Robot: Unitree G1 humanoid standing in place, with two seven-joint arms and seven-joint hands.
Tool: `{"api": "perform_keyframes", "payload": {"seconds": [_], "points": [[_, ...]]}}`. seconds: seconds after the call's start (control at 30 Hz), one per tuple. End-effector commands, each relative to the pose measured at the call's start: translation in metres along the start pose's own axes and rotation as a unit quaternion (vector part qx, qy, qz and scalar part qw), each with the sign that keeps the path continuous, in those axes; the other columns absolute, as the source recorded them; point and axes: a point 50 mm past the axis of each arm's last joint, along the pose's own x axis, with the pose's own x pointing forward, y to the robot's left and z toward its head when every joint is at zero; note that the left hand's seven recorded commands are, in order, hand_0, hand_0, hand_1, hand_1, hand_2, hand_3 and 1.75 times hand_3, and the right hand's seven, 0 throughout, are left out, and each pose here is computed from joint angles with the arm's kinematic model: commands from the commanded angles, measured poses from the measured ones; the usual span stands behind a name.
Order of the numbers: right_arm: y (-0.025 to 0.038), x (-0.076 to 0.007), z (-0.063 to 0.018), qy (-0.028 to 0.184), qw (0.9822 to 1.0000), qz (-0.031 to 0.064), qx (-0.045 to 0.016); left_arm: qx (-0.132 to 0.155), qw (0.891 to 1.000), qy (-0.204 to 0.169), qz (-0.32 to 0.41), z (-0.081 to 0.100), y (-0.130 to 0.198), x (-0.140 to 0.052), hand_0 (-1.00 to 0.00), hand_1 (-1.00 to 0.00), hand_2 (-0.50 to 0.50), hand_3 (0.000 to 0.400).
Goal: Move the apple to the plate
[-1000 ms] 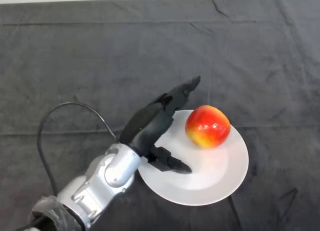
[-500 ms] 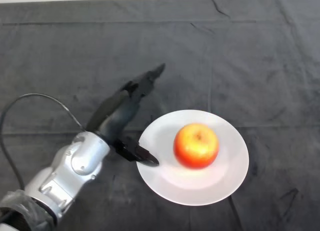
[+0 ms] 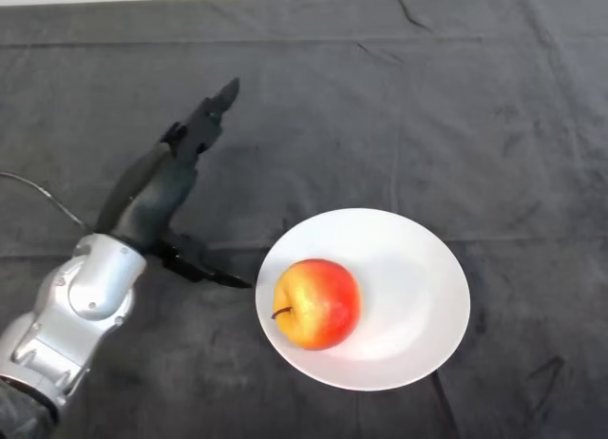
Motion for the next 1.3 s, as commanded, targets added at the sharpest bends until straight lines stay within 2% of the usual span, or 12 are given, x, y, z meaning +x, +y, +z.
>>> {"api": "perform_keyframes", "payload": {"seconds": [0.03, 0.3, 0.6, 0.67, 0.73, 0.83, 0.97, 1.3], "points": [[0.0067, -0.0018, 0.0102, -0.021, 0.9997, 0.0133, -0.0060, 0.017, 1.000, 0.009, 0.019, -0.007, 0.019, -0.012, 0.00, 0.00, 0.00, 0.000], [0.0067, -0.0018, 0.0101, -0.021, 0.9997, 0.0133, -0.0060, 0.012, 0.998, 0.022, 0.061, -0.008, 0.022, -0.012, 0.00, 0.00, 0.00, 0.000], [0.0067, -0.0018, 0.0101, -0.021, 0.9997, 0.0132, -0.0061, 0.008, 0.997, 0.024, 0.075, -0.008, 0.022, -0.012, 0.00, 0.00, 0.00, 0.000], [0.0067, -0.0018, 0.0101, -0.021, 0.9997, 0.0132, -0.0061, 0.010, 0.996, 0.027, 0.081, -0.013, 0.041, -0.023, 0.00, 0.00, 0.00, 0.000], [0.0067, -0.0018, 0.0101, -0.021, 0.9997, 0.0132, -0.0061, 0.013, 0.994, 0.039, 0.103, -0.021, 0.066, -0.042, 0.00, 0.00, 0.00, 0.000], [0.0067, -0.0018, 0.0102, -0.021, 0.9997, 0.0132, -0.0061, 0.016, 0.987, 0.064, 0.145, -0.033, 0.097, -0.069, 0.00, 0.00, 0.00, 0.000], [0.0068, -0.0018, 0.0103, -0.021, 0.9997, 0.0133, -0.0059, 0.009, 0.972, 0.100, 0.214, -0.050, 0.129, -0.101, 0.00, 0.00, 0.00, 0.000], [0.0069, -0.0019, 0.0105, -0.021, 0.9997, 0.0137, -0.0048, -0.042, 0.933, 0.144, 0.328, -0.077, 0.146, -0.129, 0.00, 0.00, 0.00, 0.000]]}}
